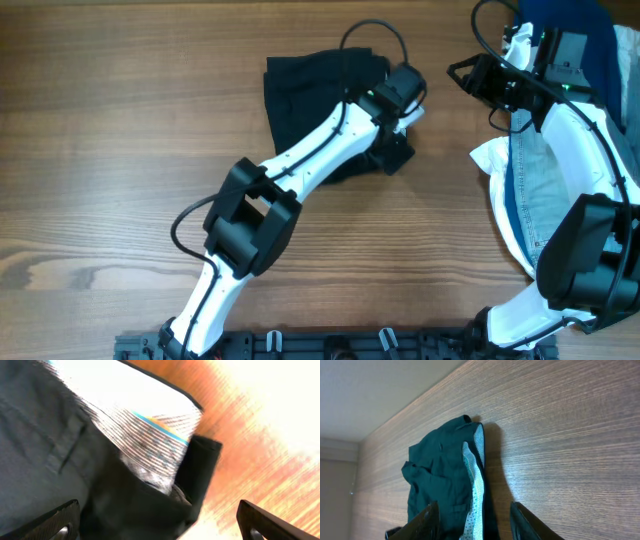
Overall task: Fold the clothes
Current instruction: 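Lift the folded shorts with the left gripper and carry them to the top-left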
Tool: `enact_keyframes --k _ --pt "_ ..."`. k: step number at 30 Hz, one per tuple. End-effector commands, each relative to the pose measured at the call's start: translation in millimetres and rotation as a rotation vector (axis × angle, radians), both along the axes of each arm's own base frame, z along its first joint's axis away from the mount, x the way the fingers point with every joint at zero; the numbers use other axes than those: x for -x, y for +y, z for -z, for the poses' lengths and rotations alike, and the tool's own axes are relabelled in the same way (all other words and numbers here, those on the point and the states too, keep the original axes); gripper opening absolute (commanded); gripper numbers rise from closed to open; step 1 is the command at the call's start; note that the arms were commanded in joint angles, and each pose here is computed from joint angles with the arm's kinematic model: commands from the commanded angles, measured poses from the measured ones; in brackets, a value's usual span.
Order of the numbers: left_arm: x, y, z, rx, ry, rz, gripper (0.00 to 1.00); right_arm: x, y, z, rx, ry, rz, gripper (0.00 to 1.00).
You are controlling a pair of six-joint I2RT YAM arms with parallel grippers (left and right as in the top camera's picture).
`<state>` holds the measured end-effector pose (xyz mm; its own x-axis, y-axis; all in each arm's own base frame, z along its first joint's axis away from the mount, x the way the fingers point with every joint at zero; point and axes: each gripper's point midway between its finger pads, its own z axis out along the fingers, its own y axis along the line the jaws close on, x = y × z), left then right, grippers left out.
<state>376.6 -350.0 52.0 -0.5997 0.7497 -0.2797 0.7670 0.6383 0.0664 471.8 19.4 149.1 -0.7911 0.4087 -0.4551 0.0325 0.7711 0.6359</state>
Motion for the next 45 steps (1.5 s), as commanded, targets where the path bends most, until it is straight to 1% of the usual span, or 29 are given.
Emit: enact_keyframes --k 1,4,7,10,18,26,27,30,31,32,34,35,38,40,42,45 --pt "10 -1 -16 -0.044 -0.041 0.121 1.0 1 -2 5 0.02 0.001 -0.01 0.46" --pt "15 -5 -12 -0.052 -0.035 0.161 1.0 1 -2 5 0.02 0.001 -0.01 0.47" --pt "15 -7 -4 -0.062 -0.032 0.168 1.0 1 -2 5 0.019 0.002 -0.011 0.48" --pt "15 -6 7 -0.081 -0.021 0.186 1.0 2 -2 6 0.018 0.004 -0.01 0.51" --pt "3 3 36 -0.165 -0.052 0.164 1.0 2 -2 6 0.019 0.005 -0.011 0.51" --pt "2 1 63 -0.184 -0.037 0.171 0.99 3 -2 6 0.027 0.002 -0.02 0.52" --pt "0 1 65 -0.186 -0.041 0.169 0.98 3 -2 6 0.027 0.003 -0.02 0.52" --pt "-12 6 75 -0.217 -0.083 0.147 0.87 4 -2 7 0.027 0.009 -0.02 0.52" --pt "-16 7 75 -0.225 -0.099 0.14 0.81 4 -2 8 0.027 0.009 -0.021 0.52" --pt "-21 10 79 -0.238 -0.114 0.13 0.66 4 -2 8 0.028 0.011 -0.021 0.52" --pt "-29 15 82 -0.26 -0.138 0.113 0.31 4 -3 8 0.032 0.012 -0.018 0.52" --pt "-32 18 84 -0.268 -0.143 0.105 0.16 4 -3 9 0.034 0.013 -0.016 0.52" --pt "-38 28 86 -0.266 -0.134 0.06 0.04 4 -5 10 0.044 0.02 -0.008 0.51" --pt "-50 38 84 -0.259 -0.159 -0.034 0.04 4 -5 10 0.044 0.02 -0.007 0.51" --pt "-71 56 75 -0.271 -0.226 -0.171 0.04 4 -5 10 0.044 0.019 -0.007 0.51" --pt "-95 82 59 -0.29 -0.297 -0.306 0.04 4 -5 10 0.044 0.019 -0.007 0.51"
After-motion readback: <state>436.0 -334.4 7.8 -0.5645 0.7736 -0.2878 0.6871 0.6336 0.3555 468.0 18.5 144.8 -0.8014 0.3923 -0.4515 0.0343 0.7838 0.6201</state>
